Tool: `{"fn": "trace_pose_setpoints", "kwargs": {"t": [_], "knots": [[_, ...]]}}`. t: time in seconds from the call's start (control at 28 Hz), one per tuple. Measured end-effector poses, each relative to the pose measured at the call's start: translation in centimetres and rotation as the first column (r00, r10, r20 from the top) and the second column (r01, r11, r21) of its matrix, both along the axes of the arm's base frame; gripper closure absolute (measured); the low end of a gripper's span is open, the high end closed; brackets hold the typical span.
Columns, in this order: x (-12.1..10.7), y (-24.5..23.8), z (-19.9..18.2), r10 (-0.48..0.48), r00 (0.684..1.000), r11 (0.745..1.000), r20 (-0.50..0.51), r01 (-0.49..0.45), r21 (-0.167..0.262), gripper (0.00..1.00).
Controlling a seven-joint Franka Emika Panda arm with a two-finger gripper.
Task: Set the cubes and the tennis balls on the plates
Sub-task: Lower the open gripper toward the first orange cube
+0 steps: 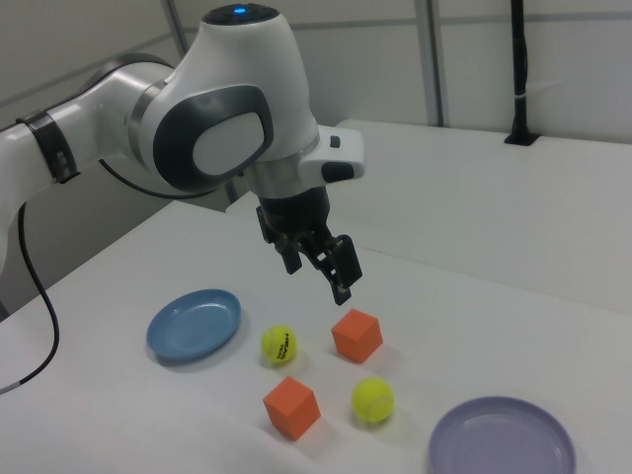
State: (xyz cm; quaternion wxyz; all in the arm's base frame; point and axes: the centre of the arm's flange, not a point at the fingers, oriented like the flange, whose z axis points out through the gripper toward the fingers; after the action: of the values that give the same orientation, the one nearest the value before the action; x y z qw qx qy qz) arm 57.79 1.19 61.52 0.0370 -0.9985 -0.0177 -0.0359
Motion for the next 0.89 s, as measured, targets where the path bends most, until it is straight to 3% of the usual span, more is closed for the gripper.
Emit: {"fn": "trace_pose_setpoints", "kwargs": {"t": [0.29,0.89], "knots": [[0.3,2.7,-2.4,0.056,0.998,0.998,0.004,-0.056,0.018,0.00],[-1.3,8.2,-12.7,0.145,0.989,0.989,-0.029,-0.145,0.027,0.00]]}}
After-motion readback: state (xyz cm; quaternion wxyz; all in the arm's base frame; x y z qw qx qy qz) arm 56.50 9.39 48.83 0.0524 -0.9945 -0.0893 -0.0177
